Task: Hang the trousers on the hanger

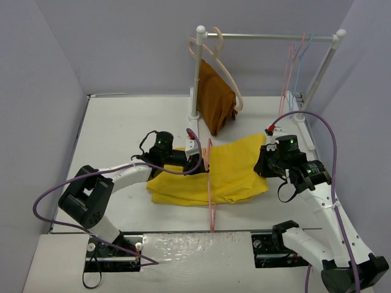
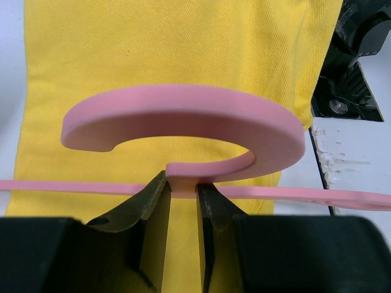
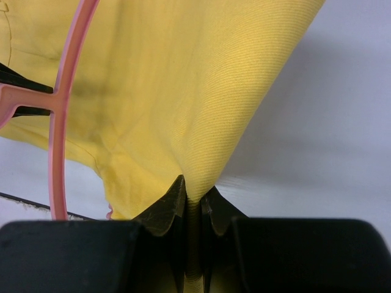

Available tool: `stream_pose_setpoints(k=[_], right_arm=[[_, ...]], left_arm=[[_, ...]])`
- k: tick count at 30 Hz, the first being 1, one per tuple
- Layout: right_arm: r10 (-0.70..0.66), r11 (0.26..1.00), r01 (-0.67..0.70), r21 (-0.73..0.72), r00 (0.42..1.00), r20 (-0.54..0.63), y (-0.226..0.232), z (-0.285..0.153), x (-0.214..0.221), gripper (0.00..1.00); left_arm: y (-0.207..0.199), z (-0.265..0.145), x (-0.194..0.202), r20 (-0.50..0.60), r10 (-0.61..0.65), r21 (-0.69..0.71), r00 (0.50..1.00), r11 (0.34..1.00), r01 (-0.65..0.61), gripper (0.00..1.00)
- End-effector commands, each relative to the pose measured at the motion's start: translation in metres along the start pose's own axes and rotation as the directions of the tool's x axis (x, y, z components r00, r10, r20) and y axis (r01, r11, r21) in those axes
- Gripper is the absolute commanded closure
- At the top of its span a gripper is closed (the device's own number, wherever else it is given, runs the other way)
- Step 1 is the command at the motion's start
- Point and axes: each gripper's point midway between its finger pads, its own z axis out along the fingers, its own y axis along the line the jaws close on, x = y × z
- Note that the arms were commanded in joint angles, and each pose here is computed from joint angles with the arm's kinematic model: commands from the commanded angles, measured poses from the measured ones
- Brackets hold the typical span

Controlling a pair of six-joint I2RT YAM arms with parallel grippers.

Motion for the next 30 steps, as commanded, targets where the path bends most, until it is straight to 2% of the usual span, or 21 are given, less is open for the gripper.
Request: stream_pose_setpoints(k=[1,22,30], right_arm=[[0.004,0.998,-0.009,0.065,0.997,0.079,-0.013,0.000,-0.014,1.00],[0.024,0.994,-0.024,0.105,1.000,0.002,-0.020,0.017,-0.006,1.00],[0.030,0.993,-0.026,0.119,0.999,-0.030,-0.022,0.024,-0.002,0.98]], left_arm=[[0.003,-0.007,-0.044,0.061,0.132,0.006,0.989,0.991,-0.132,1.00],[-0.022,-0.019,-0.094,0.121,0.220,0.068,0.968,0.971,-0.229,1.00],[-0.038,-0.032,-0.138,0.180,0.296,0.066,0.938,0.948,-0.312,1.00]])
